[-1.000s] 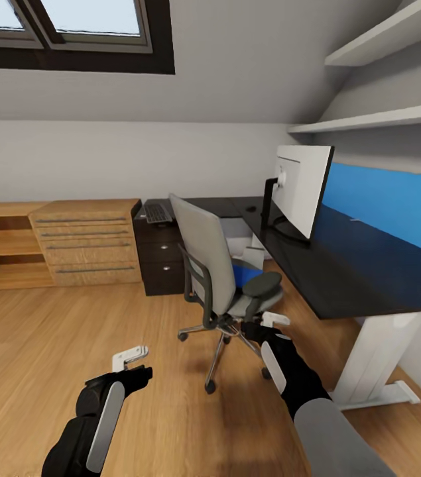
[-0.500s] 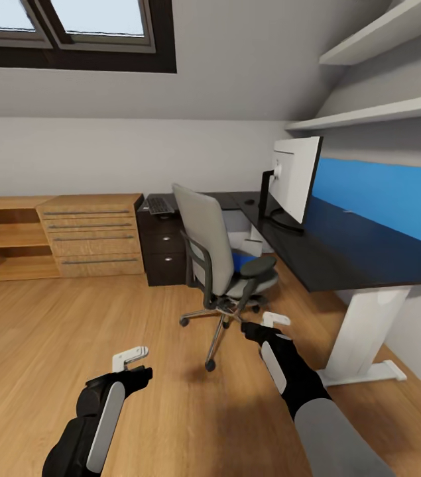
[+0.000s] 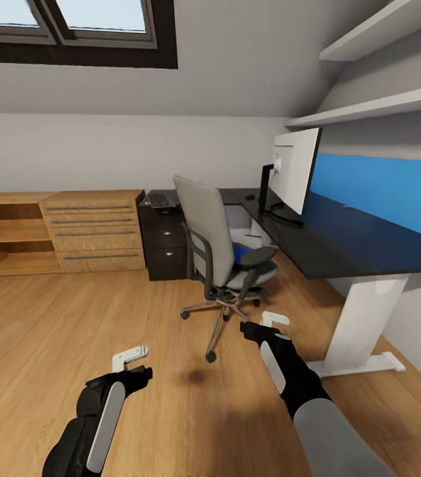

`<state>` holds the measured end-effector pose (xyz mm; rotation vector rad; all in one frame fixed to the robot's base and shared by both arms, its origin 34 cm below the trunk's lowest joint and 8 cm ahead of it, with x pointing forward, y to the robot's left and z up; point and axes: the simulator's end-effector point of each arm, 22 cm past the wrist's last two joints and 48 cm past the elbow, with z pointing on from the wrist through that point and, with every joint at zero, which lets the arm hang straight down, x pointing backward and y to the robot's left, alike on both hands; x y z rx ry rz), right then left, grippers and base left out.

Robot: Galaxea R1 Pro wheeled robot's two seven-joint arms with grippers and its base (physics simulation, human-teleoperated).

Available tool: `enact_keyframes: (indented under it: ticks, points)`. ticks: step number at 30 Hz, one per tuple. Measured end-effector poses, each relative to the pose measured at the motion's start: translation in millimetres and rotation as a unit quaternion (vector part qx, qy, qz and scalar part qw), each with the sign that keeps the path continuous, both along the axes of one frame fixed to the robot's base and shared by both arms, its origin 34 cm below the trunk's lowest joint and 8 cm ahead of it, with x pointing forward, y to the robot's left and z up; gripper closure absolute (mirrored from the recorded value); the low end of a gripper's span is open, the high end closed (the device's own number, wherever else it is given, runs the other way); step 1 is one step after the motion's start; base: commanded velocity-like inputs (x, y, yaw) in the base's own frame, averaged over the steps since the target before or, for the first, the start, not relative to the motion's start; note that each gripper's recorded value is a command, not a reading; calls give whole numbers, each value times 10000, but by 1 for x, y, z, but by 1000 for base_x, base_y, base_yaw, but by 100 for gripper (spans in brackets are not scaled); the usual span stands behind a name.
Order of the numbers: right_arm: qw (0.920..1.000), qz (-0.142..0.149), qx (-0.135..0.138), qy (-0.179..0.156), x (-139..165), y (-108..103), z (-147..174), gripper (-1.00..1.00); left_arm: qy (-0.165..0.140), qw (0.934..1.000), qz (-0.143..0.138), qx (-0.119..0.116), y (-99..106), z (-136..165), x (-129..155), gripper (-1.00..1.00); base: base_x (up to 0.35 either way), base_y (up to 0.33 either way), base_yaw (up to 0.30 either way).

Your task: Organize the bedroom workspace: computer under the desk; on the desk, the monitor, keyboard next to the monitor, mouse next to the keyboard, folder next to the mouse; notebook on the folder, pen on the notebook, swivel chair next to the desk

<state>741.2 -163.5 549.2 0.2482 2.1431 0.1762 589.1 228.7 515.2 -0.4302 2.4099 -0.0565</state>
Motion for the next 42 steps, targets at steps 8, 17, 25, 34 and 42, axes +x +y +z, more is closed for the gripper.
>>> enact_keyframes:
  ticks: [8,17,25,34,42]
  points:
    - [10000,-15,-4,-39,-3,0,-17,-100,76,10000,-27,4,-3,-25,-7,-100,-225,-181,198]
    - [10000,-14,-27,3,-9,0,-43,-100,98,9998,-169,26,-13,-48,-11,-100,-148,-230,190]
    - [10000,-16,-56,-44,-8,-3,-41,-100,373,9990,-242,4,-18,-70,-21,-100,-2,-4,5]
    - [9985,-359,-313,-259,-2,-35,-40,-100,358,9988,-333,-22,-32,-79,-21,-100,0,0,0]
    - [9985,-468,-98,-249,-3,-53,-42,-100,270,9996,-125,-15,-9,-68,-18,-100,186,0,0]
